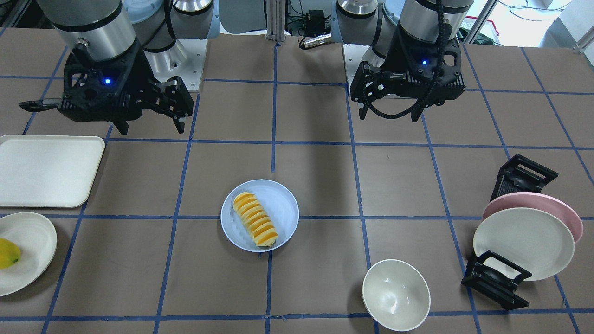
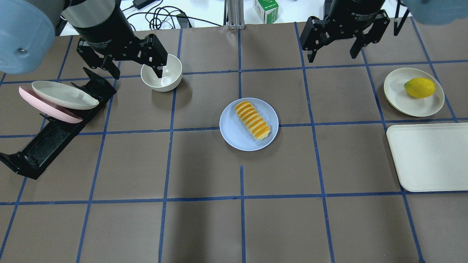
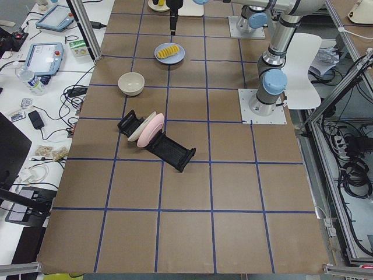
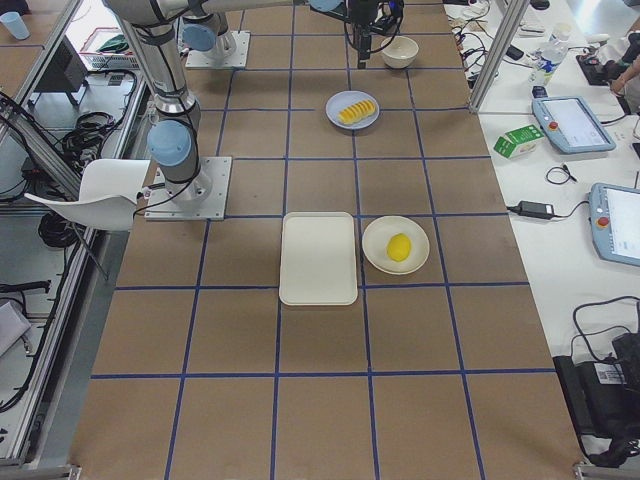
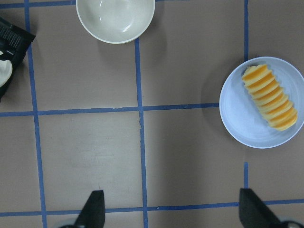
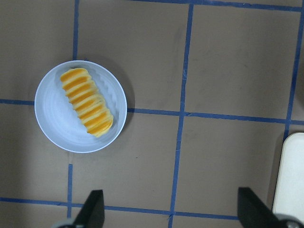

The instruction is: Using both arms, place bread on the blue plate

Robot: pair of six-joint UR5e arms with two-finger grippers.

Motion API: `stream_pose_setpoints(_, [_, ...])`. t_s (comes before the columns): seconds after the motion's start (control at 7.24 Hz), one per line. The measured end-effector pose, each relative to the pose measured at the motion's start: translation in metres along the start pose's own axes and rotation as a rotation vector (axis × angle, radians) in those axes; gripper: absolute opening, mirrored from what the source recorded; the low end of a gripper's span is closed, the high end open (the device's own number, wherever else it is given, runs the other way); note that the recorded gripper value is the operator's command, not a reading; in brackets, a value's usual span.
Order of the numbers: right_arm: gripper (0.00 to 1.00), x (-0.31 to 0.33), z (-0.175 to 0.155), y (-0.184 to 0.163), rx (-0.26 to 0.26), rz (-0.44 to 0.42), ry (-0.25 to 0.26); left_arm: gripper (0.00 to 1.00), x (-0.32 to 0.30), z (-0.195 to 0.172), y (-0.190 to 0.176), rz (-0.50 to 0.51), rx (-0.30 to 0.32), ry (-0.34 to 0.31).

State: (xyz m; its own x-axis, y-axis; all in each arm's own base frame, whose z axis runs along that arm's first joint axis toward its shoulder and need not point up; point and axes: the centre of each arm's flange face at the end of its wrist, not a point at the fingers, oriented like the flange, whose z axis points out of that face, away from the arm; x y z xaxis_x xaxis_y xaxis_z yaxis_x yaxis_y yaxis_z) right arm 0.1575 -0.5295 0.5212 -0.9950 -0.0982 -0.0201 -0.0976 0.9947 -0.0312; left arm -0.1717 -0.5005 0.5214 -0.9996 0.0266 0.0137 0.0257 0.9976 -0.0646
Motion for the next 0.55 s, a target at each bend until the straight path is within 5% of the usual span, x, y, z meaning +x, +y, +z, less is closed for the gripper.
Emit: stream_pose_setpoints(0.55, [1.00,0.0128,0.0066,0.0020,-0.015,0.018,-0.010,1.00,-0.0031,-0.0001,-0.0085,-0.021,0.008,0.003])
